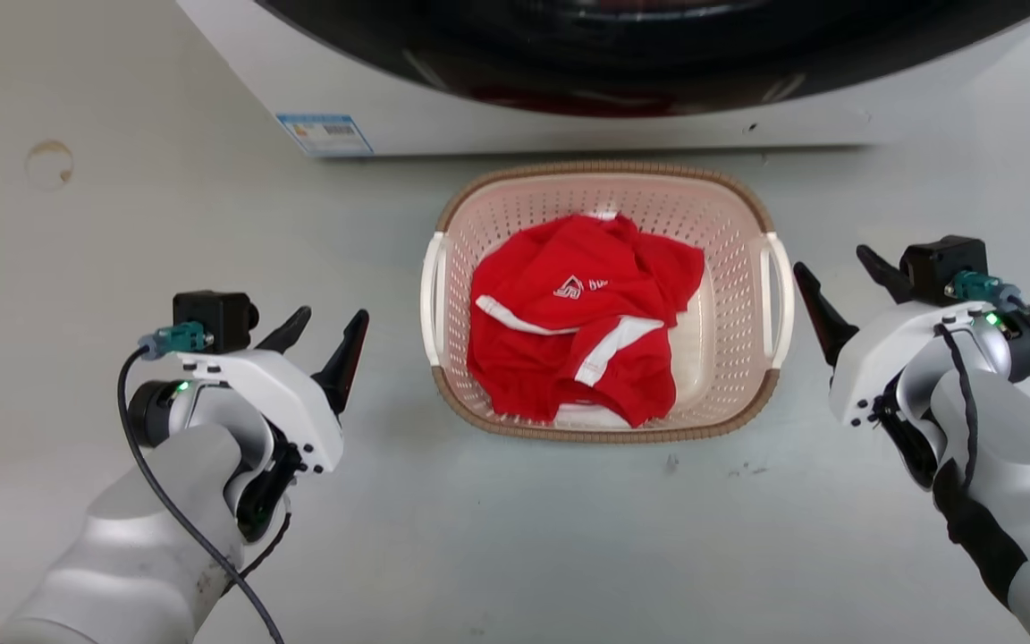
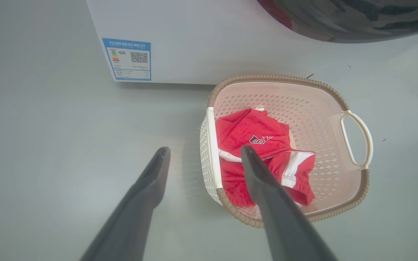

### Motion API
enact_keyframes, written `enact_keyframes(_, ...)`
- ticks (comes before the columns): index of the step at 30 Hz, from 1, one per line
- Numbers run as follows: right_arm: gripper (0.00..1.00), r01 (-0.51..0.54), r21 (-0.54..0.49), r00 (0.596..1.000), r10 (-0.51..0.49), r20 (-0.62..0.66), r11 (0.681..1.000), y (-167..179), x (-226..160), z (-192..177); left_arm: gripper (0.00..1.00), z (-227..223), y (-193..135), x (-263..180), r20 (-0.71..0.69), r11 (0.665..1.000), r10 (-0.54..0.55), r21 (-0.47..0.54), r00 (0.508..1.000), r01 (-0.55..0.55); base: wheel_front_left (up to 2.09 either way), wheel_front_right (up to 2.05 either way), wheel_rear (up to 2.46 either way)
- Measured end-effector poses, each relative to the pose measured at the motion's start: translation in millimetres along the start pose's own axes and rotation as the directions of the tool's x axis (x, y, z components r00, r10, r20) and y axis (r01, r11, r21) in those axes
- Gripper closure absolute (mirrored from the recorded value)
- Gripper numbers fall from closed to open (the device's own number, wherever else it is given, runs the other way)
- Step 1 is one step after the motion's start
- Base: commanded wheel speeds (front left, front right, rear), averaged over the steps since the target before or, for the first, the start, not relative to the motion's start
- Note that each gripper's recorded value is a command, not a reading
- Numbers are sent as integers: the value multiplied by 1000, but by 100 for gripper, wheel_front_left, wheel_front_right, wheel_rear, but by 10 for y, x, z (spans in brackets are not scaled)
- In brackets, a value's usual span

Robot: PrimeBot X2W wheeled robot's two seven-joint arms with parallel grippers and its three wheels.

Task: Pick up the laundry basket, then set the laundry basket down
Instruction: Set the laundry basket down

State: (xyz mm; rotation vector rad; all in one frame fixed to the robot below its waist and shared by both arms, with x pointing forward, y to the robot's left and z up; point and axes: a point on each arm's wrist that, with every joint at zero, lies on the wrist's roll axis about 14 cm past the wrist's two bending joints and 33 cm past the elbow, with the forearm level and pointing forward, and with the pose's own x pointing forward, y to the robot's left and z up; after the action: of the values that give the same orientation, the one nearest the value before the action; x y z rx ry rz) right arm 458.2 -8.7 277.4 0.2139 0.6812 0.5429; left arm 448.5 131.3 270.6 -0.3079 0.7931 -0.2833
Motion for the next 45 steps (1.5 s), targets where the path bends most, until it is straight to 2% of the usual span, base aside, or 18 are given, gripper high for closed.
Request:
enact_keyframes(17, 0, -30, -40, 990, 35, 134, 999, 510, -660, 390, 0, 206, -62, -803, 151, 998, 42, 37, 988, -48, 0, 0, 0)
enact_keyframes(28, 0, -42, -101, 950, 71, 305, 994, 769, -980, 943, 0, 466, -17, -1214, 279, 993, 63, 75, 958, -88, 0, 0, 0)
enact_keyframes(32, 0, -44, -99, 924, 78, 375, 994, 810, -1106, 1147, 0, 546, -19, -1336, 324, 992, 65, 82, 944, -96, 0, 0, 0)
enact_keyframes(38, 0, -71, -67, 901, 92, 423, 995, 877, -1248, 1192, 0, 585, -8, -1477, 372, 991, 77, 72, 925, -112, 0, 0, 0)
enact_keyframes(45, 0, -27, -17, 878, 32, 478, 999, 640, -1471, 1259, 0, 495, -25, -1612, 396, 990, 93, 58, 914, -126, 0, 0, 0)
